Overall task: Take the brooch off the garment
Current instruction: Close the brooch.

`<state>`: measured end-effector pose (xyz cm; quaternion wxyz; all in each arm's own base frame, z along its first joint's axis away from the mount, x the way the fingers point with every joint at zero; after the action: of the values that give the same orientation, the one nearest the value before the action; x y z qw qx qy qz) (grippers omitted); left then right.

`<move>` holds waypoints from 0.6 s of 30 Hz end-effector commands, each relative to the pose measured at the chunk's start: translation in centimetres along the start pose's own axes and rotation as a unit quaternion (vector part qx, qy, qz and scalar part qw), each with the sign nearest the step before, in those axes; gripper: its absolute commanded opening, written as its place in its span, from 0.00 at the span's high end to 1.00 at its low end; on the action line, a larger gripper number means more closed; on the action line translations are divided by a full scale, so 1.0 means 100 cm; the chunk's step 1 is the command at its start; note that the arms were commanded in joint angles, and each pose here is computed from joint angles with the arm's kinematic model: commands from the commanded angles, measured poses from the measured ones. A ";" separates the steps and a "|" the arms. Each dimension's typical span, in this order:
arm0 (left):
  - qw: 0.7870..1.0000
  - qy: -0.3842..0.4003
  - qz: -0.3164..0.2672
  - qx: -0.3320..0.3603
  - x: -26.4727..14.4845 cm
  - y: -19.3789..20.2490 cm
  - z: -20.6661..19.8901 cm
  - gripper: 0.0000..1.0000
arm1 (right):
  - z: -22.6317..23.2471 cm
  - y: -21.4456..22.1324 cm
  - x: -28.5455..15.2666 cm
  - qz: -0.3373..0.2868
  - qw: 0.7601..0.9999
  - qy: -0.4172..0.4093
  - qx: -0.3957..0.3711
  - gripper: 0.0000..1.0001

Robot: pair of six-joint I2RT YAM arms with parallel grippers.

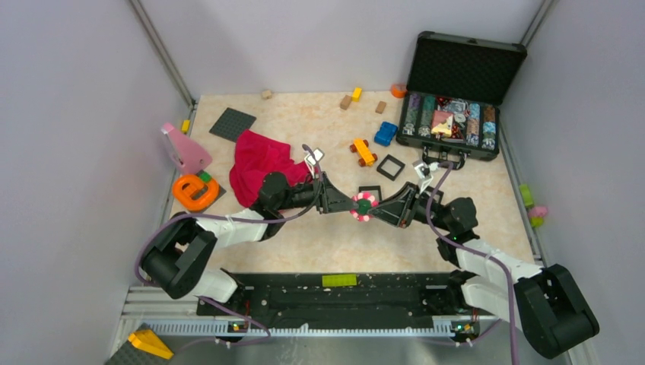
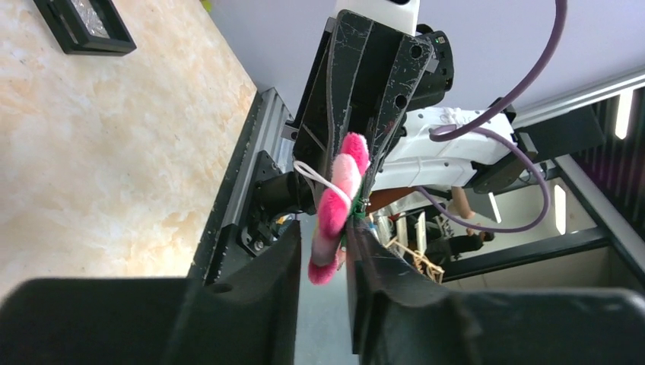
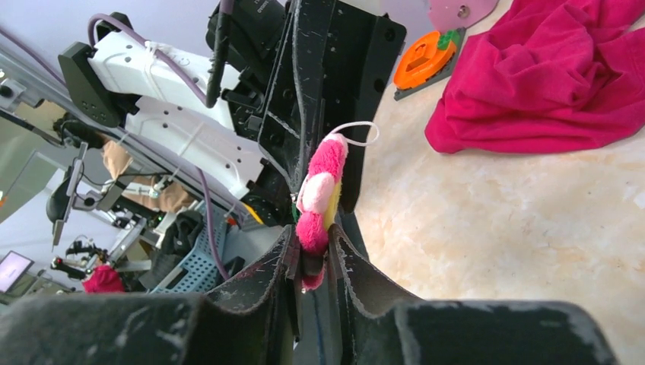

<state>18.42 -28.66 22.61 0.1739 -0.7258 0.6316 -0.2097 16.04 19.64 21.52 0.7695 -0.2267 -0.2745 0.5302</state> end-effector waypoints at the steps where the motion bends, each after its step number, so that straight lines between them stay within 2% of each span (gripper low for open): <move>1: 1.000 0.000 -0.016 0.026 0.000 -0.007 -0.005 0.65 | 0.007 -0.002 0.002 0.010 1.000 -0.019 -0.011 0.85; 8: 0.999 -0.025 -0.003 0.037 -0.003 -0.003 -0.001 0.52 | -0.003 -0.002 0.005 0.017 1.000 0.003 0.012 0.88; 12: 0.999 -0.029 0.002 0.043 -0.005 -0.001 0.000 0.48 | -0.006 -0.003 0.006 0.016 1.000 0.005 0.024 0.91; 18: 0.998 -0.018 0.008 0.060 -0.005 -0.001 -0.004 0.48 | -0.011 -0.003 0.007 0.018 0.999 0.003 0.038 0.93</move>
<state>18.30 -28.27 21.48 0.2138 -0.7221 0.6298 -0.1905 16.62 19.94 19.23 0.7775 -0.2012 -0.2084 0.5582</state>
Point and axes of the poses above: each gripper's point midway between its finger pads, its own x axis out along the fingers, its own z axis along the line the jaws close on, y = z × x, the point moved 5 cm from there along -x, back along the fingers, and after that the axes turned 5 degrees about x, right-handed, at the moved point
